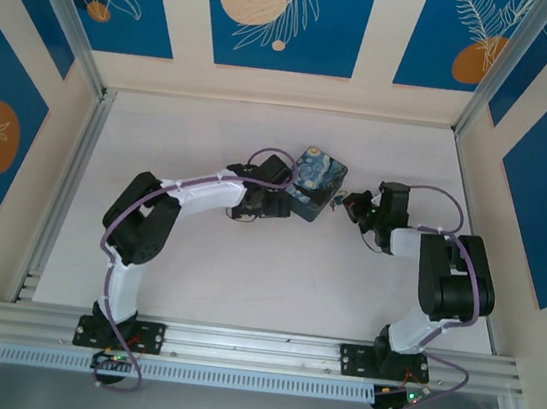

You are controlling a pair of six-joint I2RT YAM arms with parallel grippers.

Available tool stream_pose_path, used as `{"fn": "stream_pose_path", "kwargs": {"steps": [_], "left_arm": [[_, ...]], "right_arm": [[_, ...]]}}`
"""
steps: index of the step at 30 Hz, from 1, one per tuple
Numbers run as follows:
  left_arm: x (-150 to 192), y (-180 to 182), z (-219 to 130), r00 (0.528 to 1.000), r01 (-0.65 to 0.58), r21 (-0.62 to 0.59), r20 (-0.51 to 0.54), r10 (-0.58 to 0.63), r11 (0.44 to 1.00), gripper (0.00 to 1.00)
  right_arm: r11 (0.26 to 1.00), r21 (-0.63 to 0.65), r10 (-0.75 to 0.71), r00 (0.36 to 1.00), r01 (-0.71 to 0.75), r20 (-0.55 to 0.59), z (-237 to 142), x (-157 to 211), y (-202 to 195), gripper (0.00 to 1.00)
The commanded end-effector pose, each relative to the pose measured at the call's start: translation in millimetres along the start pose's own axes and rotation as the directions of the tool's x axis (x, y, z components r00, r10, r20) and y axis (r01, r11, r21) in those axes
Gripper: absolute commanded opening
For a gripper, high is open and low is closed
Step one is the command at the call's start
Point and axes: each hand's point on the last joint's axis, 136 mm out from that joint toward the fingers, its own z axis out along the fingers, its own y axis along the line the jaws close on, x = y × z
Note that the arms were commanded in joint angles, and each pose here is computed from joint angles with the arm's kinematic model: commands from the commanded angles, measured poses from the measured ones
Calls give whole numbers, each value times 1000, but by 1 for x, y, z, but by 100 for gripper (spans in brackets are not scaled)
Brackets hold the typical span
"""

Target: Unlock the padlock with the key

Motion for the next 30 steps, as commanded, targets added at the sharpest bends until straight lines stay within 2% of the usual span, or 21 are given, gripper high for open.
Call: {"fn": "stream_pose_path", "kwargs": {"steps": [1,9,12,14,23,26,30], "left_arm": [[2,3,-6,1000,-8,-21,3,8,1000,100],[-6,2,-31,999,-12,11,49,12,1000,100],[-8,3,-43,997,-22,21,70,20,1000,100],[-10,6,-52,996,-27,24,86,25,999,100],[-22,22,-98,983,-40,17,180,36,999,100],[-24,25,-112,978,-35,30,205,28,999,100],[-27,31,-125,974,-24,36,224,15,999,100]], "right_arm": [[999,-5,-32,999,32,-20,-15,8,-2,0],[999,-4,-37,998,37,-43,-49,35,-6,0],[998,8,-70,997,70,-39,-56,31,0,9],[996,27,-79,996,81,-46,-54,26,5,11],[993,73,-82,989,92,-127,-4,10,23,10],[990,90,-94,979,112,-179,22,18,31,9],[984,43,-158,958,173,-237,48,41,64,8]]}}
